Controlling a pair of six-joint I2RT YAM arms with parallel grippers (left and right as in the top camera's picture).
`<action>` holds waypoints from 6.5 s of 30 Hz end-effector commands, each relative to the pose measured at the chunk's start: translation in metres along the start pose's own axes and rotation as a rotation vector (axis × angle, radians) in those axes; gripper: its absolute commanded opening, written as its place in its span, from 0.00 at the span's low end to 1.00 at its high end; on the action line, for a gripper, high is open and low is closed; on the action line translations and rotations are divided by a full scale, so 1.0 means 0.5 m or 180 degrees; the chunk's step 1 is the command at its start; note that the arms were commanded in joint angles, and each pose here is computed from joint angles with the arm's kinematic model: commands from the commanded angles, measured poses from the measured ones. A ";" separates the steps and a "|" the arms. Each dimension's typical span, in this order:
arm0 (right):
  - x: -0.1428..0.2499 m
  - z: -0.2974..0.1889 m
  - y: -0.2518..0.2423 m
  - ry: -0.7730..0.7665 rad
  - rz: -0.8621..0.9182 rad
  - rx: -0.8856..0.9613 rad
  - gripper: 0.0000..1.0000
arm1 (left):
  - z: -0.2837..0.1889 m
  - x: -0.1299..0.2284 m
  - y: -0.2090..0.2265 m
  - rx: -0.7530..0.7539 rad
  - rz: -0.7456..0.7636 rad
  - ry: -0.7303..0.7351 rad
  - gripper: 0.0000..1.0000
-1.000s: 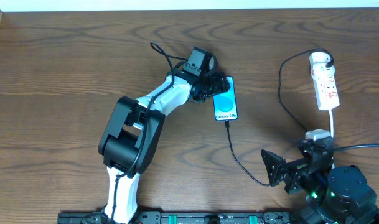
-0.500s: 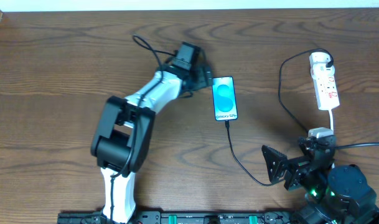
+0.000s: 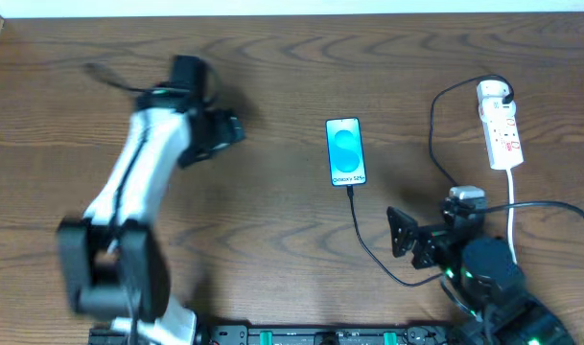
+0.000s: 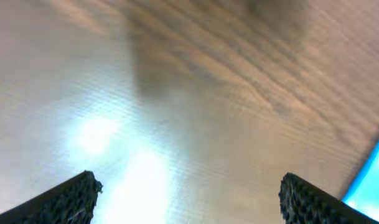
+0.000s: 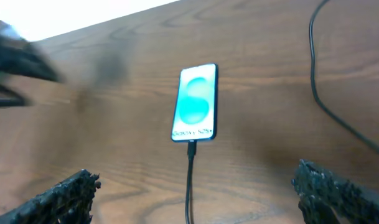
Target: Plug charger to phone and switch on socket
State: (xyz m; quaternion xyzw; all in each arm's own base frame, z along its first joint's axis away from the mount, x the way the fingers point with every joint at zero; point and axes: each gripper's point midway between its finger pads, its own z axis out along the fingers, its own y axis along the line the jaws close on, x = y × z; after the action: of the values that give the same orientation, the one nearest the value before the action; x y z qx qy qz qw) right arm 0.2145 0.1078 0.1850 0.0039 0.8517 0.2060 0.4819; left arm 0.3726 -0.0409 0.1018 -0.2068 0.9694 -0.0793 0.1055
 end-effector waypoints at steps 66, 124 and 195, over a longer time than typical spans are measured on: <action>-0.182 0.200 -0.610 0.1394 0.1752 0.2593 0.01 | -0.415 0.406 0.217 0.0675 0.0114 -0.2089 0.93; -0.162 0.323 -0.679 0.1066 0.2208 0.2176 0.01 | -0.440 0.440 0.226 0.0895 0.0113 -0.2507 0.93; -0.061 0.459 -0.568 0.1630 0.1833 0.1374 0.01 | -0.440 0.440 0.227 0.0893 0.0114 -0.2504 0.93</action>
State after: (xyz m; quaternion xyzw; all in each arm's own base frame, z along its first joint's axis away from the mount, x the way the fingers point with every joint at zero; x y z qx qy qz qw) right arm 0.4614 -0.1489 0.0279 0.3532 0.9135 0.0359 0.1987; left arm 0.0816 -0.0088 0.2554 -0.1835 0.8404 -0.1290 0.4934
